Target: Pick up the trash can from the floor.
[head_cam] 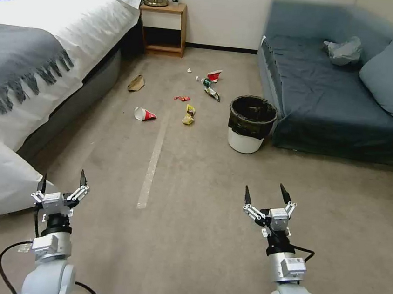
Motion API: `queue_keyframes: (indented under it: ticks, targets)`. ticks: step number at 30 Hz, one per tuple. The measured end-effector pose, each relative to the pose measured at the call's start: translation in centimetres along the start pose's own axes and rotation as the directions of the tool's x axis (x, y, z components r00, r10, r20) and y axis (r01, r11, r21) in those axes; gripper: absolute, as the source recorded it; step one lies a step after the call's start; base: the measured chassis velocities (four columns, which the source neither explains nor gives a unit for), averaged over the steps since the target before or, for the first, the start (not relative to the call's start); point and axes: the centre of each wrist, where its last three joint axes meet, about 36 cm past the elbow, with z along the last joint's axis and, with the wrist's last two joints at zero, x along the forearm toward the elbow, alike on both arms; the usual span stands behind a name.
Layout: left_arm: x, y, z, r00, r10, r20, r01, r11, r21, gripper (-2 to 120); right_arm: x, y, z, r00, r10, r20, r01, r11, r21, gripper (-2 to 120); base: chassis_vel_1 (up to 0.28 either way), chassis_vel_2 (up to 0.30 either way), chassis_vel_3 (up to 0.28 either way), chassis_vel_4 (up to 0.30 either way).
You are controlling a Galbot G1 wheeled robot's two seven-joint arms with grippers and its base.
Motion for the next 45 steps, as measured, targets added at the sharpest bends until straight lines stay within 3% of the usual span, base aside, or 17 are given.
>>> queue_keyframes:
  ticks: [2,5,16,45]
  targets:
    - [-0.8,-1.4,-1.3,0.991,0.132,0.022,-0.134,0.984,0.118,97,0.0,0.1,-0.2,1.0,0.001,0.005,-0.001,1.0,-0.002,100,0.0,0.0,0.0,0.0]
    - [-1.2,-1.5,-1.3,0.988,0.15,0.033,-0.153,0.98,0.127,98,0.0,0.1,-0.2,1.0,0.003,0.005,-0.003,1.0,-0.006,100,0.0,0.0,0.0,0.0]
    - [-0.9,-1.2,-0.3,0.988,0.151,0.042,-0.155,0.984,0.087,98,0.0,0.1,-0.1,1.0,0.012,0.005,-0.012,1.0,-0.018,100,0.0,0.0,0.0,0.0]
    - [-0.7,-1.3,0.4,0.99,0.143,0.023,-0.144,0.986,0.089,97,0.1,0.2,0.0,1.0,0.013,0.01,-0.013,0.999,-0.041,100,-0.017,-0.016,-0.012,-0.016]
